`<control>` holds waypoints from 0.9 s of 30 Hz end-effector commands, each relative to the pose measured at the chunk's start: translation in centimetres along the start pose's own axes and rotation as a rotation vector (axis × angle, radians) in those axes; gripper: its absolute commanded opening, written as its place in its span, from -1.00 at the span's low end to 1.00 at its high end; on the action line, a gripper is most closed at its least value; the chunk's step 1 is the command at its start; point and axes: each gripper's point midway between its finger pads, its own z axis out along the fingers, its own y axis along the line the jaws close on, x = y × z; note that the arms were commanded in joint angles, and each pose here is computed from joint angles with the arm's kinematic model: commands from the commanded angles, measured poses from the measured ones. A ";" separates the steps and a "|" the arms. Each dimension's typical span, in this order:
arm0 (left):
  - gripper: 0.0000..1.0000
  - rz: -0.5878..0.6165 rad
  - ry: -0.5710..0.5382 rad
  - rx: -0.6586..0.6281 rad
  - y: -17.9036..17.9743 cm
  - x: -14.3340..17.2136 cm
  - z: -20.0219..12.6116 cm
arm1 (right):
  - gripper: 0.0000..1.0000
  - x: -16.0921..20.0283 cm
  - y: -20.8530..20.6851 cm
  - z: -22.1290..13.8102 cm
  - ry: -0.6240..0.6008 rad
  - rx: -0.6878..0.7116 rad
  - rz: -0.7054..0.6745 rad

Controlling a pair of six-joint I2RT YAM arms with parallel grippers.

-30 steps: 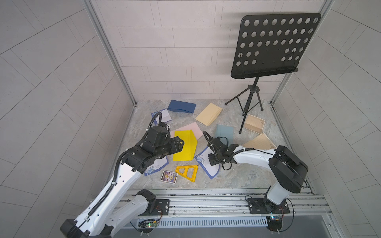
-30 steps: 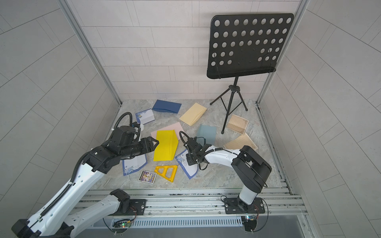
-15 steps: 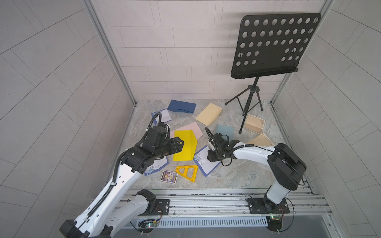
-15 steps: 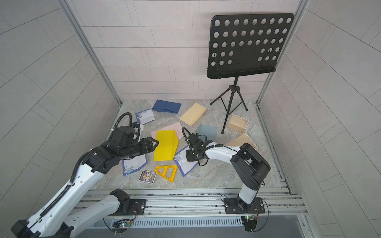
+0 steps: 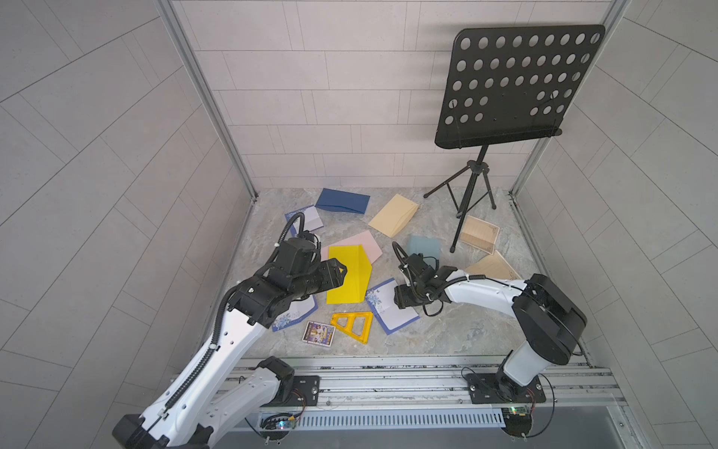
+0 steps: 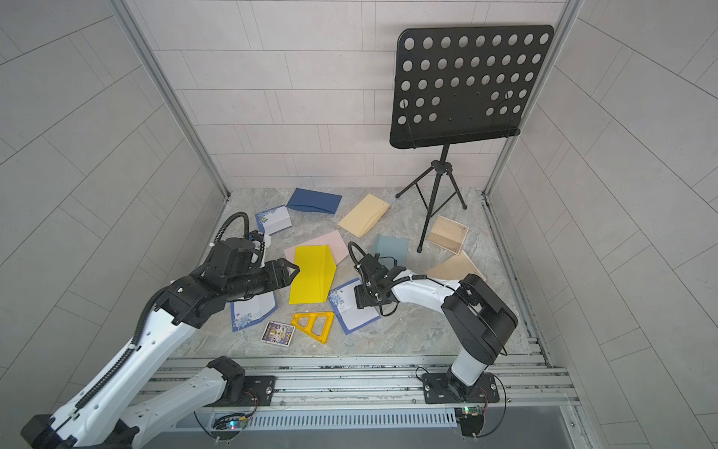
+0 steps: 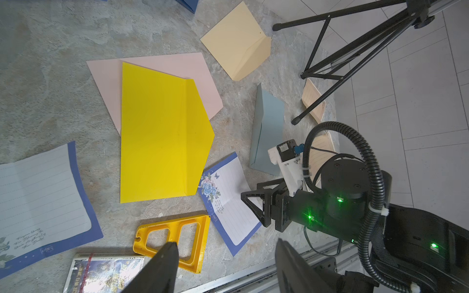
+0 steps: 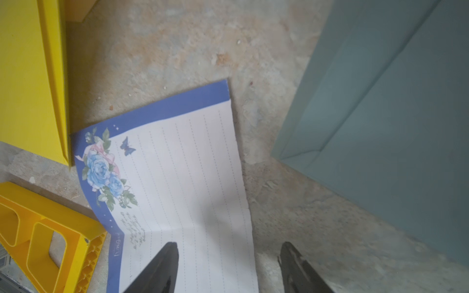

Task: Take the letter paper out of the envelope
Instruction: Place the letter paper at the center of the board, then reset both arms

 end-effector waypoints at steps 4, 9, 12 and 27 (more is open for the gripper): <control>0.36 -0.004 -0.006 -0.005 0.2 0.2 0.0 | 0.40 -2.3 -0.3 -2.9 -0.111 0.027 0.010; 0.48 -0.031 -0.057 -0.008 -0.3 -1.1 -1.1 | 0.56 -6.4 -0.5 -7.9 -0.286 0.088 0.000; 0.96 -0.025 -0.115 -0.006 -1.0 -2.7 -2.3 | 1.00 -10.0 -1.8 -12.4 -0.439 0.198 0.022; 1.00 -0.071 -0.605 -0.580 5.0 -13.3 -6.6 | 0.99 -18.9 -7.9 -25.0 -0.748 0.498 0.108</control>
